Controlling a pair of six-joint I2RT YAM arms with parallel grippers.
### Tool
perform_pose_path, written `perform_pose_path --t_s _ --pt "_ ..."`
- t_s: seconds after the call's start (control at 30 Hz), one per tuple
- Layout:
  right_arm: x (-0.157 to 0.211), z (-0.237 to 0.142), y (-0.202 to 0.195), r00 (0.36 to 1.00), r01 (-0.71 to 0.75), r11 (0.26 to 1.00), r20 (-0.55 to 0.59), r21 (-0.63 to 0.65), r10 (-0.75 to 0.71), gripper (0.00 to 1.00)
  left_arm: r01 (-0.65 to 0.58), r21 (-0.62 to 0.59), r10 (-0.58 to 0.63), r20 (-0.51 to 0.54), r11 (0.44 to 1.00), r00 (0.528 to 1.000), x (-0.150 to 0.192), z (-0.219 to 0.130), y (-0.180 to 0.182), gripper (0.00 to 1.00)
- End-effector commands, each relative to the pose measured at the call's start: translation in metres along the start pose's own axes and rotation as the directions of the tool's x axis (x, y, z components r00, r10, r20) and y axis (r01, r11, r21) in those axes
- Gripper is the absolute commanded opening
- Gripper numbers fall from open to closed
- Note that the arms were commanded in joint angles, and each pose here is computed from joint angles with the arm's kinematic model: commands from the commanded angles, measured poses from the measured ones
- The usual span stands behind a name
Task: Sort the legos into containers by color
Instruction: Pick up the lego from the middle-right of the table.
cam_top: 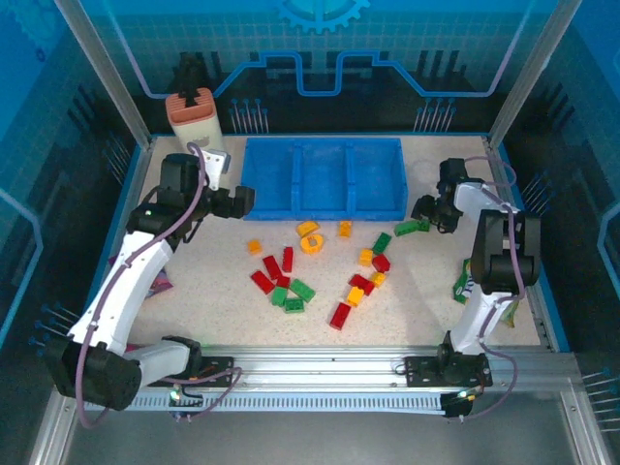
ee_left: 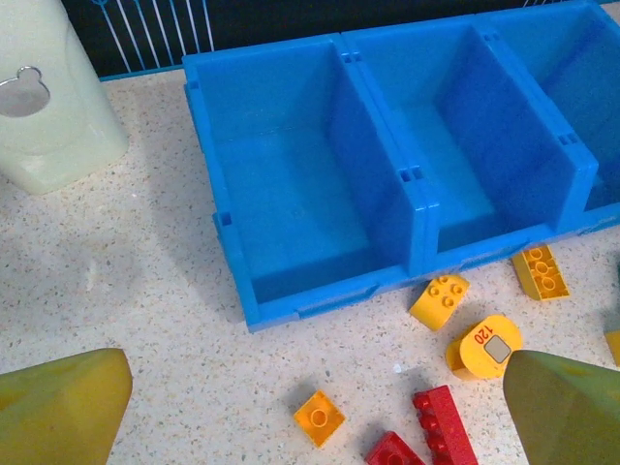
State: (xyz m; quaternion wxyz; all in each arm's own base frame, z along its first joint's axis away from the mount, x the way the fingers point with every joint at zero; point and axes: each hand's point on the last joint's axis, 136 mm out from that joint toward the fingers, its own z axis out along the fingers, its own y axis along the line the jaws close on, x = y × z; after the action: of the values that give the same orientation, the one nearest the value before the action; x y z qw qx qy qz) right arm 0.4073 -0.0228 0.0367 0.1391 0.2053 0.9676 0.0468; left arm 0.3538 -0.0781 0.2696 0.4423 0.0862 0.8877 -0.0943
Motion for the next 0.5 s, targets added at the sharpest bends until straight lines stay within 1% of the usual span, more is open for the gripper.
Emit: perform_pose_path --t_s 0.0,0.13,0.23,0.27,0.4,0.47 --pt "-0.004 0.007 0.001 1.000 0.011 1.000 -0.016 0.002 -0.011 0.67 -0.030 0.006 0.030 0.005 1.000 1.000 -0.006 -0.003 -0.003 0.99" --pt "-0.002 0.013 0.001 0.999 0.020 1.000 -0.036 0.014 -0.020 0.60 -0.033 -0.001 0.033 0.004 0.999 0.999 -0.005 -0.003 -0.001 0.99" --pt "0.000 0.017 0.000 0.999 0.024 0.999 -0.047 0.023 -0.023 0.51 -0.033 -0.008 0.033 0.004 0.999 0.999 -0.004 -0.003 0.000 0.99" --pt "0.000 0.017 0.000 0.999 0.024 0.999 -0.049 0.022 -0.023 0.49 -0.035 -0.008 0.035 0.005 0.999 0.999 -0.004 -0.003 0.000 0.99" --pt "0.006 0.019 0.000 0.997 0.035 0.999 -0.075 0.026 -0.033 0.49 -0.036 -0.013 0.036 0.008 0.999 0.999 -0.004 -0.004 0.000 1.00" --pt "0.010 0.019 -0.002 0.996 0.037 0.999 -0.083 0.035 -0.034 0.46 -0.037 -0.016 0.037 0.008 0.999 0.999 -0.004 -0.004 0.001 0.99"
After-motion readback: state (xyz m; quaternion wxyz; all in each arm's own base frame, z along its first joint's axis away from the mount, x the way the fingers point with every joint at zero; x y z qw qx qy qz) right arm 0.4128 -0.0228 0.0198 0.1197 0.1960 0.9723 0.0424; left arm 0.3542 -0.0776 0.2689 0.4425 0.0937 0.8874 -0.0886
